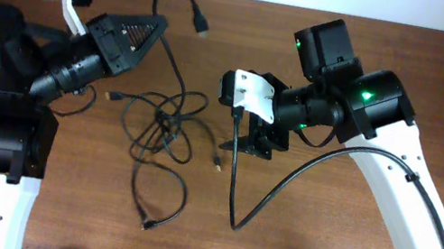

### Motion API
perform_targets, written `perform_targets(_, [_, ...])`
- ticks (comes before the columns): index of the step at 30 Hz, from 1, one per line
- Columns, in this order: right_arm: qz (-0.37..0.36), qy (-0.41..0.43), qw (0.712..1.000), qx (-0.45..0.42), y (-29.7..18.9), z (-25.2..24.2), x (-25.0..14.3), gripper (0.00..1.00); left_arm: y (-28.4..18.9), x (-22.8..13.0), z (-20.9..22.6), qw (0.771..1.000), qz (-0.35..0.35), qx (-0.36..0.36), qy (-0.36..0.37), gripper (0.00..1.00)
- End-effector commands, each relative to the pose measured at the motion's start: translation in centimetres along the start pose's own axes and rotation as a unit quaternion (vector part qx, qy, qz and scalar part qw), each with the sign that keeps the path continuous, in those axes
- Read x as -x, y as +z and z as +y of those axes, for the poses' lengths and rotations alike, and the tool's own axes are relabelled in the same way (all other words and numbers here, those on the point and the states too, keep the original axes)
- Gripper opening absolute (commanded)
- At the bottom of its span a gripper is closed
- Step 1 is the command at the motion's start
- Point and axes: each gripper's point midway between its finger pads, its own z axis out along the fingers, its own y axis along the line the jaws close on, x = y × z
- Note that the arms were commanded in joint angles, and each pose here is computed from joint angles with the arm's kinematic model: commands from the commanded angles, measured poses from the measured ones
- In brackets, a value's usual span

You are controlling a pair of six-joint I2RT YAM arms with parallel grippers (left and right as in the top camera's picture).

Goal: Untangle cables

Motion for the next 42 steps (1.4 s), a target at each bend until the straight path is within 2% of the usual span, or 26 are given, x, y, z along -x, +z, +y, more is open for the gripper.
perform_targets(1, [-0.038, -0.026, 0.999, 0.002, 0.3, -0.5, 1.6, 0.87, -1.0, -0.5, -5.6, 0.995, 0.038, -0.094, 0.014, 0.0])
perform_targets(5, [-0.093, -0.068, 0.993, 0.0, 0.1, -1.1, 3.9, 0.86, -1.2, -0.8, -6.4, 0.992, 0.052, -0.111, 0.01, 0.0])
perform_targets(7, [-0.089, -0.071, 0.993, -0.007, 0.2, -1.5, 3.8, 0.61, -1.4, -0.7, -6.9, 0.991, 0.053, -0.12, 0.012, 0.0])
perform_targets(8, [-0.088, -0.069, 0.994, -0.005, 0.3, -1.4, 3.7, 0.54, -1.5, -0.8, -7.4, 0.99, 0.055, -0.13, 0.022, 0.0])
perform_targets(10, [-0.076, -0.057, 0.995, -0.001, 0.4, -1.2, 3.2, 0.69, -1.6, -0.5, -8.0, 0.988, 0.051, -0.14, 0.031, 0.0])
perform_targets(14, [-0.045, -0.022, 0.999, 0.015, 0.9, -0.5, 1.5, 0.75, -1.6, -0.4, -8.1, 0.988, 0.047, -0.141, 0.034, 0.0])
perform_targets(18, [-0.038, -0.003, 0.999, 0.031, 2.4, -1.2, 0.2, 0.58, -2.0, 0.2, -9.5, 0.985, 0.036, -0.163, 0.039, 0.0])
perform_targets(19, [-0.036, 0.004, 0.999, 0.037, 2.9, -1.4, -0.2, 0.45, -2.2, 0.4, -10.1, 0.984, 0.032, -0.171, 0.046, 0.0])
perform_targets(20, [-0.033, 0.011, 0.998, 0.043, 3.3, -1.4, -0.6, 0.08, -2.4, 0.6, -10.2, 0.983, 0.027, -0.173, 0.053, 0.0])
perform_targets(21, [-0.032, 0.013, 0.998, 0.044, 3.3, -1.3, -0.6, 0.04, -2.5, 0.8, -10.0, 0.984, 0.026, -0.17, 0.053, 0.0])
perform_targets(24, [-0.007, 0.013, 1.0, 0.021, 3.1, -2.3, -1.7, 0.04, -3.1, 1.4, -9.2, 0.986, 0.019, -0.158, 0.055, 0.0])
perform_targets(28, [0.092, 0.099, 0.988, -0.077, 0.3, -6.4, -7.3, 0.04, -4.1, 2.1, -8.2, 0.988, 0.018, -0.144, 0.058, 0.0])
perform_targets(32, [0.093, 0.186, 0.968, -0.137, -4.4, -9.2, -11.3, 0.04, -5.7, 3.0, -6.9, 0.99, 0.013, -0.122, 0.065, 0.0])
perform_targets(36, [0.088, 0.302, 0.928, -0.201, -10.3, -10.8, -16.4, 0.04, -6.6, 3.7, -6.1, 0.992, 0.005, -0.108, 0.062, 0.0])
perform_targets(39, [0.074, 0.398, 0.876, -0.261, -16.0, -11.2, -21.1, 0.04, -7.5, 5.0, -5.2, 0.994, -0.024, -0.089, 0.06, 0.0])
perform_targets(42, [0.064, 0.442, 0.843, -0.299, -19.6, -11.0, -23.8, 0.04, -9.2, 6.9, -3.9, 0.995, -0.064, -0.059, 0.047, 0.0])
